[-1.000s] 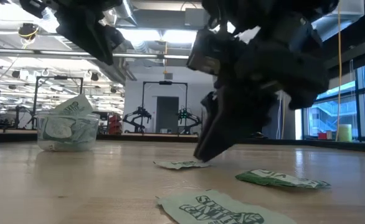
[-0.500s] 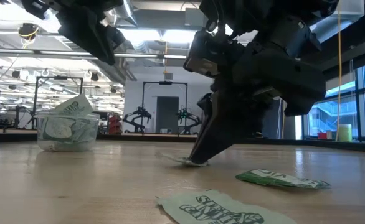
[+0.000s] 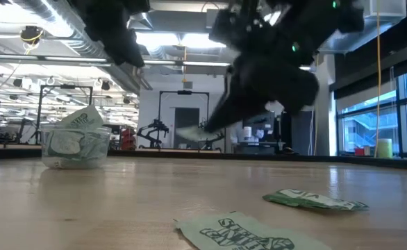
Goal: Pick and place Stevia / Truvia into bins
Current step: Put the green stevia packet into the transparent container
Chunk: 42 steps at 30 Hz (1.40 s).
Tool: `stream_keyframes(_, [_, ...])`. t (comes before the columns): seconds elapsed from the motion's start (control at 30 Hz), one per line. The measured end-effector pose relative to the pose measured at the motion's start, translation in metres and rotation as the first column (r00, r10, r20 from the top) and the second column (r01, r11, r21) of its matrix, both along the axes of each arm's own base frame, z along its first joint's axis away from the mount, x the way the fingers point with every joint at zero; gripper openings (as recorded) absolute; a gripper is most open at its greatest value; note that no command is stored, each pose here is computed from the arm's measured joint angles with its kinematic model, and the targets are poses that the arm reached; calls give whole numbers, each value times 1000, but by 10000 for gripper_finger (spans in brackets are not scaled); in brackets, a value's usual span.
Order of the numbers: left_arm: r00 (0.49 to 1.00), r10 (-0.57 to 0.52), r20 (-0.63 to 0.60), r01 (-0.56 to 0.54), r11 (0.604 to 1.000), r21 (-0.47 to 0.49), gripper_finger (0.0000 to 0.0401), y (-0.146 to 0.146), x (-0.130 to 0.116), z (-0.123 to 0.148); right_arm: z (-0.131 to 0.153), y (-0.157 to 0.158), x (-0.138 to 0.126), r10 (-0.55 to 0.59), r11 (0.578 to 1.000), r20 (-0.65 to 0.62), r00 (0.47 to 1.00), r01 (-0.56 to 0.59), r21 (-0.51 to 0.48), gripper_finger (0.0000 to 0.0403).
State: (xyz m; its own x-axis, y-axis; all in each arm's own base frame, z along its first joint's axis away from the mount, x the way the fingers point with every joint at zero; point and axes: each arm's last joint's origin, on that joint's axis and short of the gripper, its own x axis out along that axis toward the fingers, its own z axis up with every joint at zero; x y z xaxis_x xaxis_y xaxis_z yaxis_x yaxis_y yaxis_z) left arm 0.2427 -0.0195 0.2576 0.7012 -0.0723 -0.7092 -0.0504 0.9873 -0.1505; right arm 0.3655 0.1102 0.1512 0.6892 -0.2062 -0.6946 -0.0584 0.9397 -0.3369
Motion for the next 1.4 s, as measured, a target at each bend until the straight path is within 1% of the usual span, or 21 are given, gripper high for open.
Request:
stream_keyframes(0.07, [1000,14,-5,-14,1000,-8,86,1,4,-3,10,-1,1,-35,995,22,999,37,-88,2])
stream_keyframes(0.17, [997,71,-15,-72,996,-54,86,4,12,-9,31,-2,9,-56,977,89,994,73,-198,1])
stream_keyframes(0.23, [993,112,-38,-116,988,-103,86,6,16,-14,43,-2,15,-62,963,128,990,93,-253,1])
stream_keyframes(0.33, [983,178,-48,-183,966,-184,86,8,25,-21,52,-1,19,-36,945,124,992,74,-319,1])
stream_keyframes(0.43, [982,183,-39,-187,956,-225,86,10,30,-23,58,-1,22,-29,941,143,989,75,-329,0])
stream_keyframes(0.77, [983,183,13,-175,954,-242,88,11,35,-20,59,0,22,-32,939,137,990,77,-336,0])
stream_keyframes(0.87, [986,168,3,-163,960,-229,101,12,34,-21,58,2,21,-26,939,135,991,70,-336,0])
stream_keyframes(1.0, [984,176,3,-171,957,-233,131,15,34,-21,59,5,20,-19,939,134,991,64,-337,0])
stream_keyframes(1.17, [972,233,-7,-226,936,-270,160,21,34,-21,59,5,20,-20,940,135,991,64,-335,0])
stream_keyframes(1.27, [969,249,-6,-240,927,-287,168,23,34,-20,59,5,20,-20,940,135,991,65,-336,0])
stream_keyframes(1.4, [971,240,21,-221,920,-323,168,24,37,-17,59,5,20,-20,940,135,991,65,-335,0])
